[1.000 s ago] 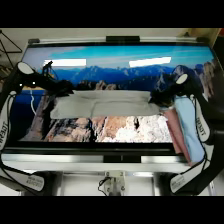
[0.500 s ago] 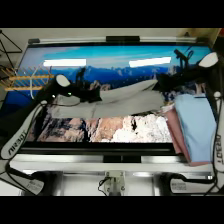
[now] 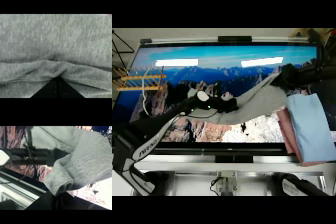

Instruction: Fold the shirts.

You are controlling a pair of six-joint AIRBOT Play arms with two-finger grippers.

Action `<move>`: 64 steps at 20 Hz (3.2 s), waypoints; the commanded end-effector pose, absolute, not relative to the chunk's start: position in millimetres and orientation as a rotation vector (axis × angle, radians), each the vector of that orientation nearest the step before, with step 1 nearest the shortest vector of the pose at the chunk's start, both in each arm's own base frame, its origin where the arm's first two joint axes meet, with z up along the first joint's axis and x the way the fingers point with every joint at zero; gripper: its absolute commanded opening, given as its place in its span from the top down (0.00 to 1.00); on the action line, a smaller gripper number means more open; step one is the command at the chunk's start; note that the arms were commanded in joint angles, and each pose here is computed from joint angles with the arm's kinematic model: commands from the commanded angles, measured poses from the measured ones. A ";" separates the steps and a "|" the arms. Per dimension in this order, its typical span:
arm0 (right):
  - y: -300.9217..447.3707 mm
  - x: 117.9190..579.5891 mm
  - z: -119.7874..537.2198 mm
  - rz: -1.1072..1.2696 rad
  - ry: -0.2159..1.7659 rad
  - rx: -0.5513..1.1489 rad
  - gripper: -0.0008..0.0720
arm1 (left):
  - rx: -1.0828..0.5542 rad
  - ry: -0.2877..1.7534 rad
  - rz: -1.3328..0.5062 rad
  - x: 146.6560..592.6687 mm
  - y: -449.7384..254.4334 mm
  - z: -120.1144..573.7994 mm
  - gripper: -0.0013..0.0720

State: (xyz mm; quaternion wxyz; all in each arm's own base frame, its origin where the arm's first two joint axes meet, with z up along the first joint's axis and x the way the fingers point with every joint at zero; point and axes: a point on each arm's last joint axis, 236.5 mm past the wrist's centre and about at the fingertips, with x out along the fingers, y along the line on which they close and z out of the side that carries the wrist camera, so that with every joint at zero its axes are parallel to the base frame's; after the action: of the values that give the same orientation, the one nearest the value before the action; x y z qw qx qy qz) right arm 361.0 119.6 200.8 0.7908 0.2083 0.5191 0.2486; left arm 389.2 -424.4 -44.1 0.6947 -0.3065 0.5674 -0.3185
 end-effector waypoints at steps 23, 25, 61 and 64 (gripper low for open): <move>454.5 426.6 58.8 0.925 1.114 0.946 0.17 | -0.466 0.665 -0.325 406.1 -39.5 239.5 0.93; 411.3 434.7 53.8 0.873 1.149 0.815 0.17 | -0.461 0.675 -0.328 405.6 -39.8 234.7 0.93; -62.3 432.2 170.1 0.125 1.118 0.459 0.91 | -0.415 0.675 -0.364 404.4 -49.3 233.7 0.93; -121.4 399.2 175.3 -0.057 1.127 0.562 0.91 | -0.395 0.680 -0.397 402.6 -62.0 233.7 0.93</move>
State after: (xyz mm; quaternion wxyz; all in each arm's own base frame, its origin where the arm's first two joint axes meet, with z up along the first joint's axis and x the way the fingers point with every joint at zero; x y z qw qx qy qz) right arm 435.7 -60.4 165.0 0.8165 0.2296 0.5251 0.0698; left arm 404.0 -52.8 233.6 0.9055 -0.1997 0.3281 -0.1803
